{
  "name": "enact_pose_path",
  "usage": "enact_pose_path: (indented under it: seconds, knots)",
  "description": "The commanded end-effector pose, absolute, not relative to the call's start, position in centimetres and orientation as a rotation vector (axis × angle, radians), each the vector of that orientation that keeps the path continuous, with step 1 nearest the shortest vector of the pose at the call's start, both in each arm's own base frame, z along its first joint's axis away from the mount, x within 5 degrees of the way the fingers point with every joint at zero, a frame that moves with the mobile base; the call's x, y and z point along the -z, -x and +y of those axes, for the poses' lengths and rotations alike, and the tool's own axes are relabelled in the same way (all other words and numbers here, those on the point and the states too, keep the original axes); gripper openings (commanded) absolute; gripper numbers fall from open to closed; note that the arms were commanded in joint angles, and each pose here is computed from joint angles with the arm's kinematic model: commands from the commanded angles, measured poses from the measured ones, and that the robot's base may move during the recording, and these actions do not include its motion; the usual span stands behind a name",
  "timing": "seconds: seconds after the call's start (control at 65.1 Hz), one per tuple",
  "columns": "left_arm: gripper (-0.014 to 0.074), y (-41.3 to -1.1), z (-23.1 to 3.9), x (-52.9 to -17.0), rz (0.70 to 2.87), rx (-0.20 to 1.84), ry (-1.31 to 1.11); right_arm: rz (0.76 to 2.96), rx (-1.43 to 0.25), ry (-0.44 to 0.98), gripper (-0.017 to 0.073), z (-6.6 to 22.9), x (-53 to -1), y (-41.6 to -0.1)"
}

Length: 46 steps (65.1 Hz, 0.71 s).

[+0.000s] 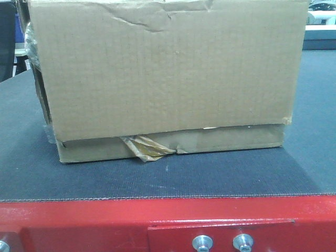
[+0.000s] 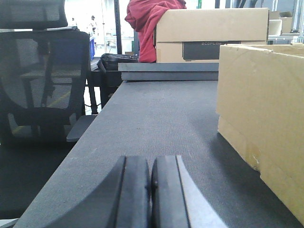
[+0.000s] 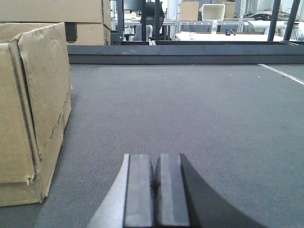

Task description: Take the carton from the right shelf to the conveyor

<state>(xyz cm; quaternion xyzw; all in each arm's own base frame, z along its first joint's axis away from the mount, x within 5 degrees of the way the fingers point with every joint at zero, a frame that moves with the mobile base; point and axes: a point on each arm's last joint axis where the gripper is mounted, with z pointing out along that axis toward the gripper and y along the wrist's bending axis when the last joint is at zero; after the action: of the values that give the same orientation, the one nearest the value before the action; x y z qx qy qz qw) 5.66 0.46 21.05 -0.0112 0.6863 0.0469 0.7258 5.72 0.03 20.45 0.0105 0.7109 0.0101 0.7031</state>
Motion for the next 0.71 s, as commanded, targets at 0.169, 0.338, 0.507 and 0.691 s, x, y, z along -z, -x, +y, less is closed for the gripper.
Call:
enact_pose_path:
  seconds: [0.169, 0.338, 0.507, 0.691]
  knots:
    - [0.0004, -5.6, 0.49, -21.26, 1.49, -0.105, 0.033, 1.543, -0.012, -0.026, -0.007, -0.03, -20.78, -5.64]
    - [0.0004, -5.6, 0.49, -21.26, 1.49, -0.105, 0.033, 1.543, -0.012, -0.026, -0.007, -0.03, -20.78, -5.64]
    - [0.0004, -5.6, 0.49, -21.26, 1.49, -0.105, 0.033, 1.543, -0.012, -0.026, -0.007, -0.03, -20.78, -5.64]
    - [0.0004, -5.6, 0.49, -21.26, 1.49, -0.105, 0.033, 1.543, -0.012, -0.026, -0.007, -0.03, -20.78, -5.64]
